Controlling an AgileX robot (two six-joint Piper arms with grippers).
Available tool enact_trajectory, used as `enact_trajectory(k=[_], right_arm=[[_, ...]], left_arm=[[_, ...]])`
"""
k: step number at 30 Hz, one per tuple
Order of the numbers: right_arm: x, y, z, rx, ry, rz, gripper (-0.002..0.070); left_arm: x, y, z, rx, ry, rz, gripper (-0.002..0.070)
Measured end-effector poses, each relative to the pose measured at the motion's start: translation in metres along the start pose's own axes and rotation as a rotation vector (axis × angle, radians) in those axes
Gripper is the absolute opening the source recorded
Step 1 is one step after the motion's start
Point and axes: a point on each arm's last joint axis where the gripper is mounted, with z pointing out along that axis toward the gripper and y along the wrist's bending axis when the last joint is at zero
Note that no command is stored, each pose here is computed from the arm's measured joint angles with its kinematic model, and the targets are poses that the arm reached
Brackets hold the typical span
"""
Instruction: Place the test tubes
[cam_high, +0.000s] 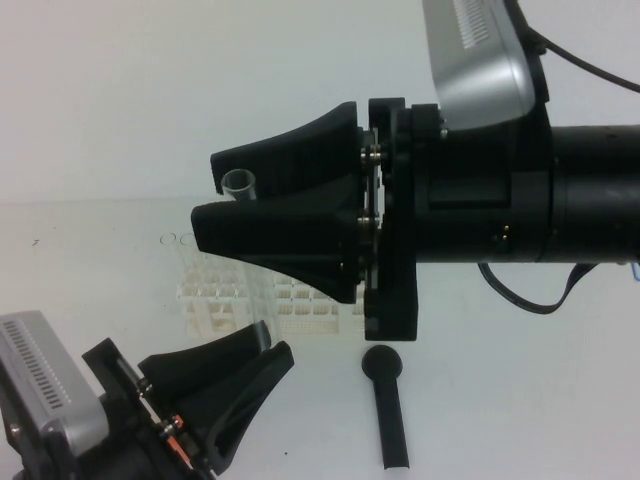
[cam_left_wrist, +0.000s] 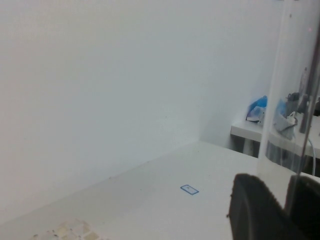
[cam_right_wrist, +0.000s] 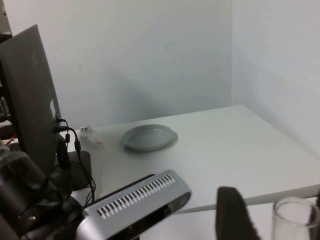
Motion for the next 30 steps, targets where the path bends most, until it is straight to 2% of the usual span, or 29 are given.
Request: enact_trajectory(k=[7,15,16,17,18,21,22,23,26,30], right_arm=[[-0.002,0.001,0.0,-0.01,-0.005,-0.006,0.0156],[-0.002,0.0,0.0,-0.002,-0.001,-0.048,0.0124],[-0.002,0.0,0.0,-0.002,-0.001,-0.048,0.0123],[-0.002,0.0,0.0,0.0,0.0,-0.048,0.0123],[-0.002,0.0,0.0,0.0,-0.002,-0.047,0.0123],[-0.002,-0.001,0.0,0.004,-0.003,-0.041,0.0123],[-0.002,-0.001,0.0,0.004,-0.003,-0.041,0.0123],[-0.002,-0.001,0.0,0.005,-0.003,-0.045,0.0123],[-0.002,0.0,0.0,0.001,-0.005,-0.059,0.0123],[-0.002,-0.003,0.0,0.026,0.0,-0.074,0.0123]], left_arm=[[0.0,0.0,0.0,-0.002,-0.001,-0.002,-0.0001],[0.0,0.001,0.0,-0.009,-0.004,-0.017,0.0001],[0.0,0.001,0.0,-0.01,-0.004,-0.024,0.0104],[0.0,0.001,0.0,-0.012,-0.005,-0.027,0.0104],[0.0,0.001,0.0,-0.013,-0.005,-0.031,0.0038],[0.0,0.001,0.0,-0.013,-0.006,-0.045,0.0148],[-0.001,0.001,0.0,-0.015,-0.006,-0.049,0.0137],[-0.001,0.002,0.0,-0.018,-0.007,-0.054,0.0237],[-0.003,0.002,-0.001,-0.031,-0.018,-0.067,0.0347],[-0.012,0.001,-0.008,-0.045,-0.055,-0.058,0.0344]])
